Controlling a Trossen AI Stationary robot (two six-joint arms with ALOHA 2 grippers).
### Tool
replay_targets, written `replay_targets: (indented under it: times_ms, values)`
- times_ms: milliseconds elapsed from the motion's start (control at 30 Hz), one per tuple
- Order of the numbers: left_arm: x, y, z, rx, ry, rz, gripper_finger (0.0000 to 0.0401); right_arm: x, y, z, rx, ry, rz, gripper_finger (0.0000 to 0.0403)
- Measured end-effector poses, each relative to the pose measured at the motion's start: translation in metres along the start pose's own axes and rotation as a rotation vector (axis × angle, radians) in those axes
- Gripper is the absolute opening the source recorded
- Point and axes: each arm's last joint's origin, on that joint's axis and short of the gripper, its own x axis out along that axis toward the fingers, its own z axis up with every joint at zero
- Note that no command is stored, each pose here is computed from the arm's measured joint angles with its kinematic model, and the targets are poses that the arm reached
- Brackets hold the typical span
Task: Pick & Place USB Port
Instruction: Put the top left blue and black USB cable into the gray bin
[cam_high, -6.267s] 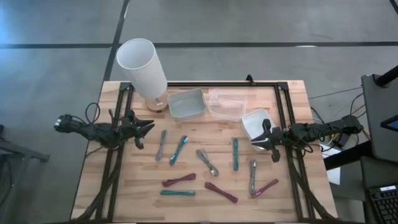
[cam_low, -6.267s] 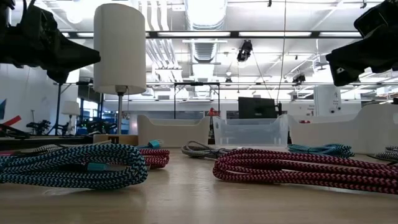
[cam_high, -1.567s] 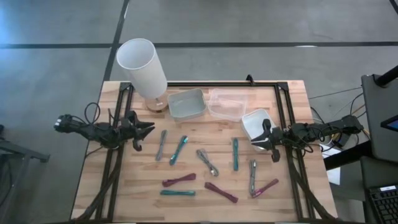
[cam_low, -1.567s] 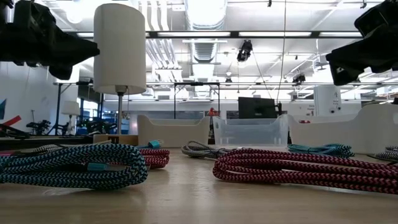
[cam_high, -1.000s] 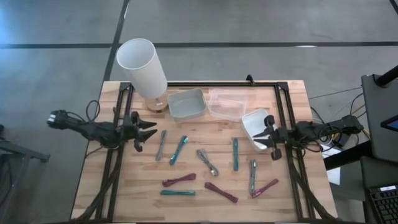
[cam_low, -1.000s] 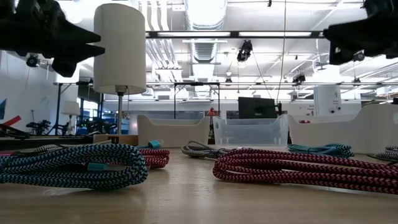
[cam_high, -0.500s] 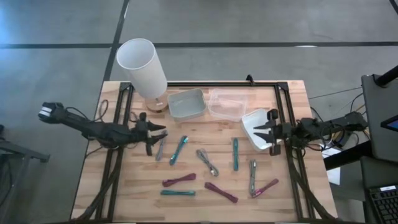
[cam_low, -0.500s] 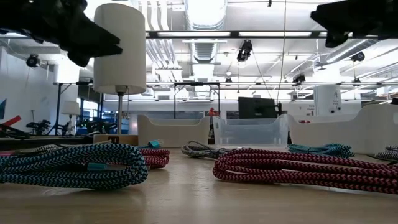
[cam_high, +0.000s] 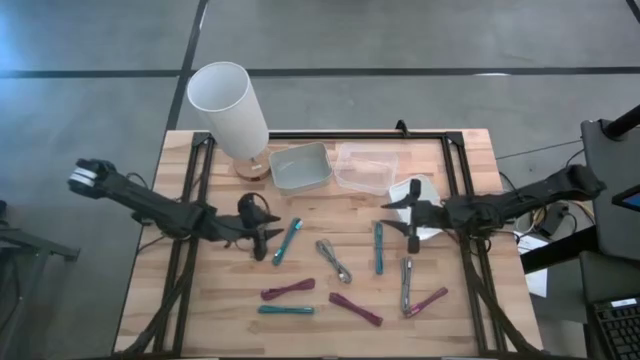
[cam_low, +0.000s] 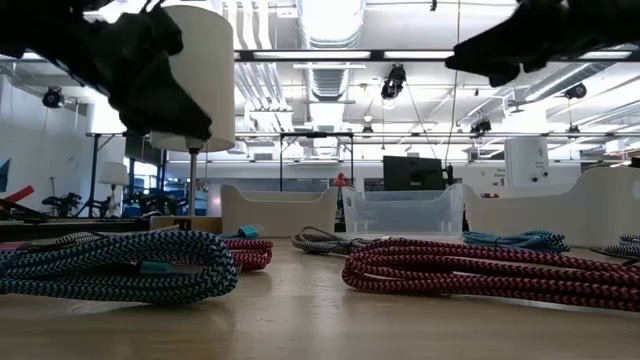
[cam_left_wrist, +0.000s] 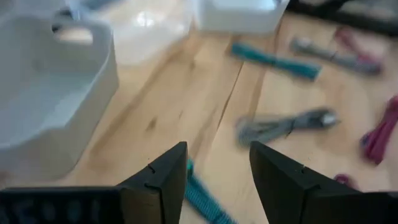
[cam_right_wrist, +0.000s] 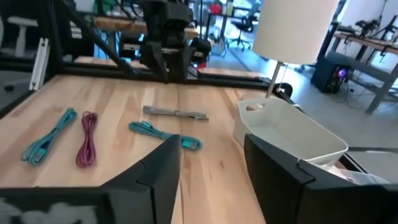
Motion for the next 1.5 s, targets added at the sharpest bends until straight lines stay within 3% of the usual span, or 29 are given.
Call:
replay_targets:
  times_ms: [267, 467, 867, 1100, 1233, 1500]
  values:
    - [0.025, -0.012, -0.002, 0.031, 0.099, 0.032, 0.0193, 0.024, 0.008, 0.016, -0.038, 0.059, 0.002, 0.0183]
    - [0.047, -0.013, -0.010, -0.129, 0.166, 0.092, 0.0193, 0.038, 0.013, 0.025, -0.059, 0.108, 0.003, 0.0185]
    - [0.077, -0.010, -0.046, -0.126, 0.330, 0.160, 0.0192, 0.061, 0.020, 0.028, -0.124, 0.169, 0.005, 0.0185]
    - [0.086, -0.007, -0.056, -0.107, 0.334, 0.220, 0.0189, 0.066, 0.022, 0.028, -0.144, 0.197, 0.009, 0.0185]
    - [0.088, -0.007, -0.058, -0.105, 0.343, 0.221, 0.0159, 0.067, 0.022, 0.033, -0.136, 0.184, 0.008, 0.0185]
    - [0.085, -0.008, -0.050, -0.122, 0.301, 0.197, 0.0037, 0.069, 0.021, 0.029, -0.122, 0.215, 0.009, 0.0185]
